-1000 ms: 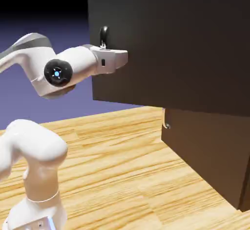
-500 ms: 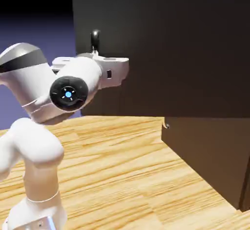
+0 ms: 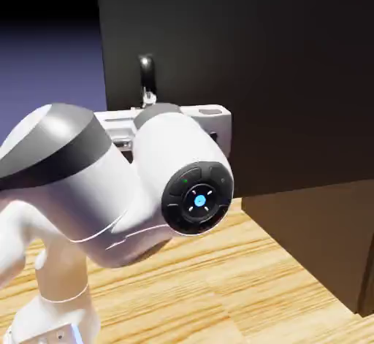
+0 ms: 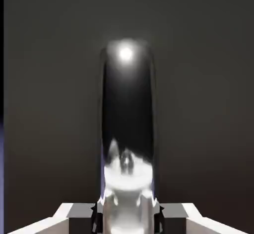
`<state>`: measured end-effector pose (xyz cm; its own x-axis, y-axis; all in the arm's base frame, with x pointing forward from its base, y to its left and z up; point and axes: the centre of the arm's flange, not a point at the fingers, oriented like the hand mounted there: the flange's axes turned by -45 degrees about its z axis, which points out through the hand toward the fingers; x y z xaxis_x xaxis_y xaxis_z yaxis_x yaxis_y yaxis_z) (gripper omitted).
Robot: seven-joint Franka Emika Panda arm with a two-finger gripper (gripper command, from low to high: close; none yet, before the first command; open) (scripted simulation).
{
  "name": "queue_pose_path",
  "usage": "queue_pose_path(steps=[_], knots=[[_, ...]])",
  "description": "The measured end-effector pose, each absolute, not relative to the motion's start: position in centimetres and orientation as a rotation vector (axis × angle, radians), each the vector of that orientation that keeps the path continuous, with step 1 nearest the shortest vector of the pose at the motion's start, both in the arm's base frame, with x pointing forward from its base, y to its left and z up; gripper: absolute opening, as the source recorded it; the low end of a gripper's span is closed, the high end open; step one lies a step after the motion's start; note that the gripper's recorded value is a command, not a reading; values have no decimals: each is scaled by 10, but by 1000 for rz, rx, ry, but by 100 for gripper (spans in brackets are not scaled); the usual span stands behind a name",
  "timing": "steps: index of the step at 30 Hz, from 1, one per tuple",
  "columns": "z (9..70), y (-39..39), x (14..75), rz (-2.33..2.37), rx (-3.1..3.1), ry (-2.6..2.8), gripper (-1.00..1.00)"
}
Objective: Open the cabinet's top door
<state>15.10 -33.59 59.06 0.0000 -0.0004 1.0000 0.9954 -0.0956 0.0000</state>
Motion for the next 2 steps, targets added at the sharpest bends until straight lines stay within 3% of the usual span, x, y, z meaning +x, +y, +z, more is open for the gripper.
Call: queue_pose_path(steps=[2], knots=[[591,-353,155,-1255,-1255,-1179,-100]])
